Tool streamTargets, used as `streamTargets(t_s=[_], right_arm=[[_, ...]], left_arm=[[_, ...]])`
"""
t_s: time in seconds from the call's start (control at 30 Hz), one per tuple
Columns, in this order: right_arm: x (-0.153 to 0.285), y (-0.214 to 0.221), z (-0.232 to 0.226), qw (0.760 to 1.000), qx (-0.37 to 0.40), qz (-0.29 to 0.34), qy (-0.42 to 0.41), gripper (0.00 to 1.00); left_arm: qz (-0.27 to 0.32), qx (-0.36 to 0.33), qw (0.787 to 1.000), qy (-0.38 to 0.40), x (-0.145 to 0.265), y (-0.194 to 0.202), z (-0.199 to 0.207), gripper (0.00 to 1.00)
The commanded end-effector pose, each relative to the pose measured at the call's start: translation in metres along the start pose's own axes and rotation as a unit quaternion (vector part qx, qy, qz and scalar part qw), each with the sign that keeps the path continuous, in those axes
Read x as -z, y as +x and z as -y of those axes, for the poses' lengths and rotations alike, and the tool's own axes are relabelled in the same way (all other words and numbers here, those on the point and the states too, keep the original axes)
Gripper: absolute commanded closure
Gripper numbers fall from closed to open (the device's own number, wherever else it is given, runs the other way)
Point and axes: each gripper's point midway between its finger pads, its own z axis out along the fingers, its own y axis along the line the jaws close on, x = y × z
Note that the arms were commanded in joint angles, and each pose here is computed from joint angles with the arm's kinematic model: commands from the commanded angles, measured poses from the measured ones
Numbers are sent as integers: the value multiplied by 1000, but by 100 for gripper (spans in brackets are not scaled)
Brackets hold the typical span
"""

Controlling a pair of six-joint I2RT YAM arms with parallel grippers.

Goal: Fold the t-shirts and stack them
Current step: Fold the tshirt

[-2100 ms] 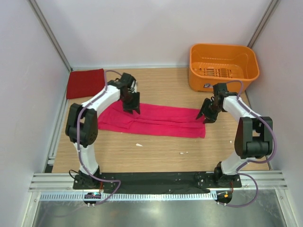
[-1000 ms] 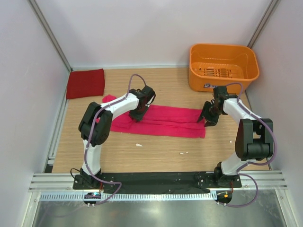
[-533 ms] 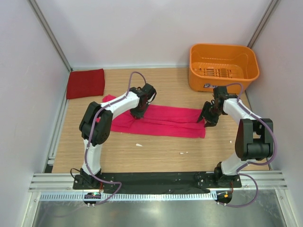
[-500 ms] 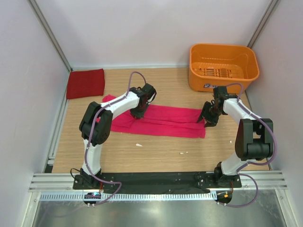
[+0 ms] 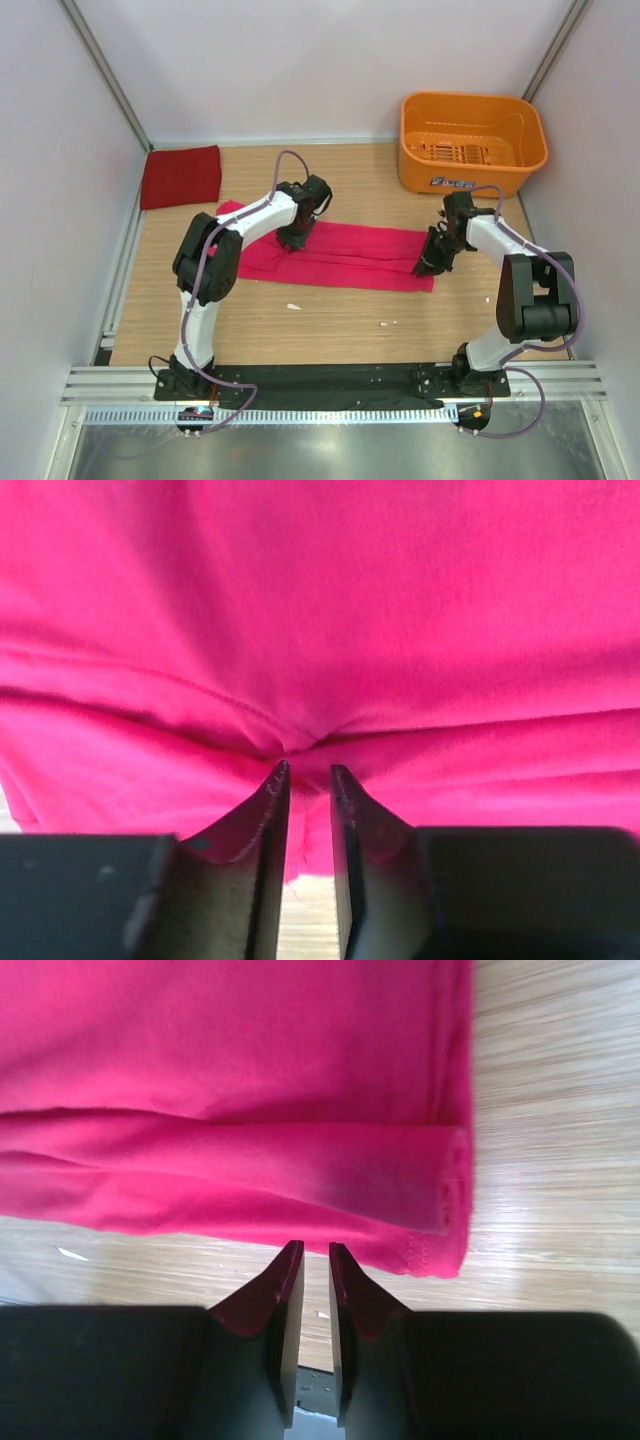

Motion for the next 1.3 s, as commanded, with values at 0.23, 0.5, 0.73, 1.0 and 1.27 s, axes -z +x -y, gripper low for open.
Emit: streamTargets(t_s=[0.23,0.5,0.73,1.0,1.27], right_arm=[[-16,-24,-14,999,35,35,1,80],[-19,-58,-20,997,34,68,19,78],[-24,-73,-17,995,44,78,38,76],[11,-74,-31,993,65,89,34,76],[13,-26,-47,993,102,66,18,76]], left_arm=[[46,8,990,135,60,-12,41,87],[30,-3,982,187,61,0,65,87],[17,-3,981,194,53,7,69,80],[6,-9,986,169,28,5,68,91],[-2,-12,987,159,10,3,70,94]])
